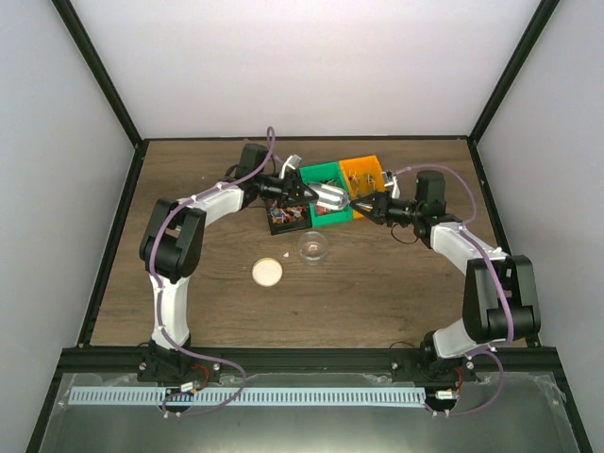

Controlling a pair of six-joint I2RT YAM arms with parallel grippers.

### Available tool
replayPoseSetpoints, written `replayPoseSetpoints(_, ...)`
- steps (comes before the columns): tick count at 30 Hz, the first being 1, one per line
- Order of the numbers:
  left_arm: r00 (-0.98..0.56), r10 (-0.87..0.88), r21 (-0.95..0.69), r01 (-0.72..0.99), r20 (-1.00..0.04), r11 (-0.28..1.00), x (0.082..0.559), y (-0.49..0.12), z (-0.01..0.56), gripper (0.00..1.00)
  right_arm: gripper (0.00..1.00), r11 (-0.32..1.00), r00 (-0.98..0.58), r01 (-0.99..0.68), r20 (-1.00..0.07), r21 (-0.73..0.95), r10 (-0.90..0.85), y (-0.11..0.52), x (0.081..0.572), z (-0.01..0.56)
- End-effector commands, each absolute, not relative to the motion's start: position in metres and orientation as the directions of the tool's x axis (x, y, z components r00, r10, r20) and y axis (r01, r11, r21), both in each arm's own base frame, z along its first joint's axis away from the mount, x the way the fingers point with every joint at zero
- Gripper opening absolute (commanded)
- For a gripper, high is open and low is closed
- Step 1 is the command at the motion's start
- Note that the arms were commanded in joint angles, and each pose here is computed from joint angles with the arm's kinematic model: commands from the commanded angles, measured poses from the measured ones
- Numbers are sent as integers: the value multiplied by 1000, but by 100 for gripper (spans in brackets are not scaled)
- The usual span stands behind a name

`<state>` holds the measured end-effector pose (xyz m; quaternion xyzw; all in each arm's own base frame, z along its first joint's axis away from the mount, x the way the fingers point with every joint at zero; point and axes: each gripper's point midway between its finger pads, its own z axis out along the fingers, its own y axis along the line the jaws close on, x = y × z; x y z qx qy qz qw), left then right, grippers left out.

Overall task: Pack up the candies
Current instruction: Adjust the spatula.

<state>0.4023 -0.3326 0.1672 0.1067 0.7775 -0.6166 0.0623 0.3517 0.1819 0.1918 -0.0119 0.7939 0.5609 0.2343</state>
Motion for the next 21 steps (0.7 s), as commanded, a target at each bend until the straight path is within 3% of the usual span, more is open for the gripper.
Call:
replayPoseSetpoints(1,-954,93,-940,298,-286,168,402,-333,190,4,1,386,-905,-237,-347,892,247,183,353,178)
replayPoseSetpoints(15,-961,63,-946,277,-270,169,411,-335,188,4,1,330,-924,-219,-304,918,232,187,344,184)
replayPoseSetpoints(16,-960,65,-946,279,-272,166,410,-336,189,4,2,325,-926,-222,-303,919,227,187,344,185)
replayPoseSetpoints(18,-959,68,-946,282,-274,162,410,-336,190,4,15,321,-928,-221,-300,921,221,188,343,185)
replayPoseSetpoints(21,-959,80,-948,280,-270,153,407,-336,190,4,20,325,-928,-231,-308,917,210,188,344,186)
